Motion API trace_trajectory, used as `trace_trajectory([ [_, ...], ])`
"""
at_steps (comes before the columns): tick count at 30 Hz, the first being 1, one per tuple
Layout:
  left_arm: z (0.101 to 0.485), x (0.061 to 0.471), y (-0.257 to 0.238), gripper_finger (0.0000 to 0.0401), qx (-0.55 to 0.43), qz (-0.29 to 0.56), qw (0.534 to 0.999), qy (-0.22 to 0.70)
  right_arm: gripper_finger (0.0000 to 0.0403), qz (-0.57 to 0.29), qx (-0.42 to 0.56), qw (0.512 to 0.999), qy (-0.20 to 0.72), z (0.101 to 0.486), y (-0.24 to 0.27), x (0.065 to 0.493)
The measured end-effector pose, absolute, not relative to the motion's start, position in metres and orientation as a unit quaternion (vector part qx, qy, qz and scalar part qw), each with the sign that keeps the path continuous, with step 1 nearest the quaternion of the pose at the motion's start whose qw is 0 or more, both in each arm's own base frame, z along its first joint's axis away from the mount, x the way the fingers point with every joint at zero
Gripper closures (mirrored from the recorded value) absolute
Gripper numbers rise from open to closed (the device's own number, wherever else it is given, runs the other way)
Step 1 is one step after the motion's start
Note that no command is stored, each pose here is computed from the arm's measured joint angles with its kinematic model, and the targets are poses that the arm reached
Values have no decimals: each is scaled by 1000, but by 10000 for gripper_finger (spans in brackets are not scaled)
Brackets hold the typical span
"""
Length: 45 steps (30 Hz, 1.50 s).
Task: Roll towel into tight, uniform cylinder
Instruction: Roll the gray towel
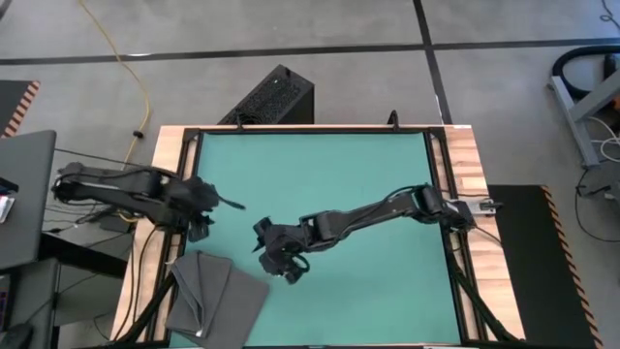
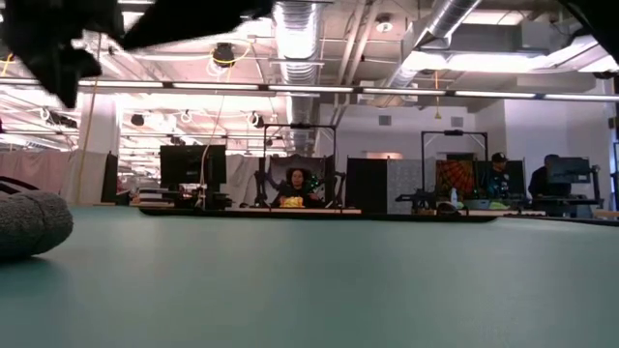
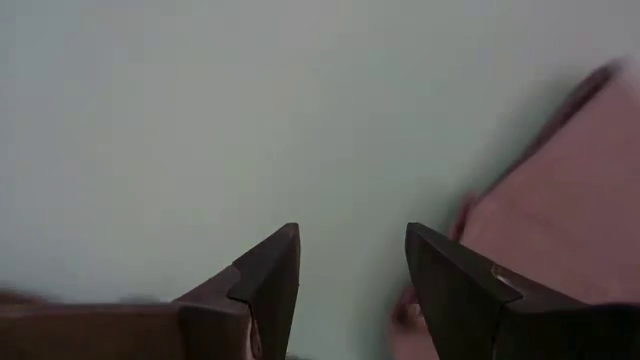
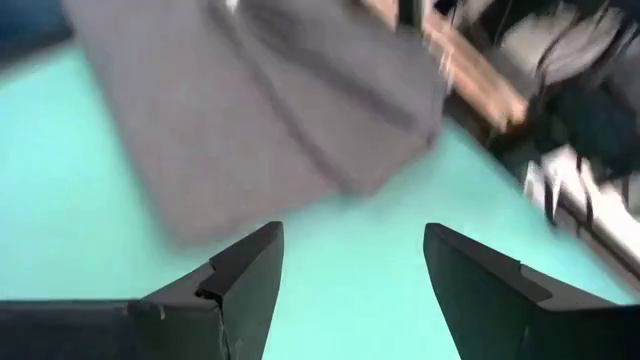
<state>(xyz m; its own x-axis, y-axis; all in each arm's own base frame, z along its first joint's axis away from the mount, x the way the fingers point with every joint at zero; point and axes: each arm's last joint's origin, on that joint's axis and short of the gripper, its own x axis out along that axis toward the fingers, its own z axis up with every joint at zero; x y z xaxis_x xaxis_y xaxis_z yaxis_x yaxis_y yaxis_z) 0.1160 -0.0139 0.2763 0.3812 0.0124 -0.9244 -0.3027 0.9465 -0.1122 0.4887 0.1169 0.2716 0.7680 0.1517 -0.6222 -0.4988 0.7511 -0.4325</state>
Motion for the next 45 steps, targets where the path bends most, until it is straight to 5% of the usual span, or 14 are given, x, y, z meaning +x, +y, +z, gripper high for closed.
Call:
trace_trajectory([
  [8, 219, 139, -42, 228, -106, 38, 739, 664, 133, 146, -289, 885, 335, 338, 103, 437],
  [18, 197, 151, -79, 228, -111, -11, 761, 639, 133, 118, -233, 906, 333, 391, 93, 389],
  [29, 207, 146, -94, 201, -54, -62, 782, 618, 133, 116, -226, 889, 380, 377, 93, 390],
  [45, 166, 140, -92, 198, -80, -117, 772, 620, 133, 110, -206, 892, 388, 375, 95, 390],
])
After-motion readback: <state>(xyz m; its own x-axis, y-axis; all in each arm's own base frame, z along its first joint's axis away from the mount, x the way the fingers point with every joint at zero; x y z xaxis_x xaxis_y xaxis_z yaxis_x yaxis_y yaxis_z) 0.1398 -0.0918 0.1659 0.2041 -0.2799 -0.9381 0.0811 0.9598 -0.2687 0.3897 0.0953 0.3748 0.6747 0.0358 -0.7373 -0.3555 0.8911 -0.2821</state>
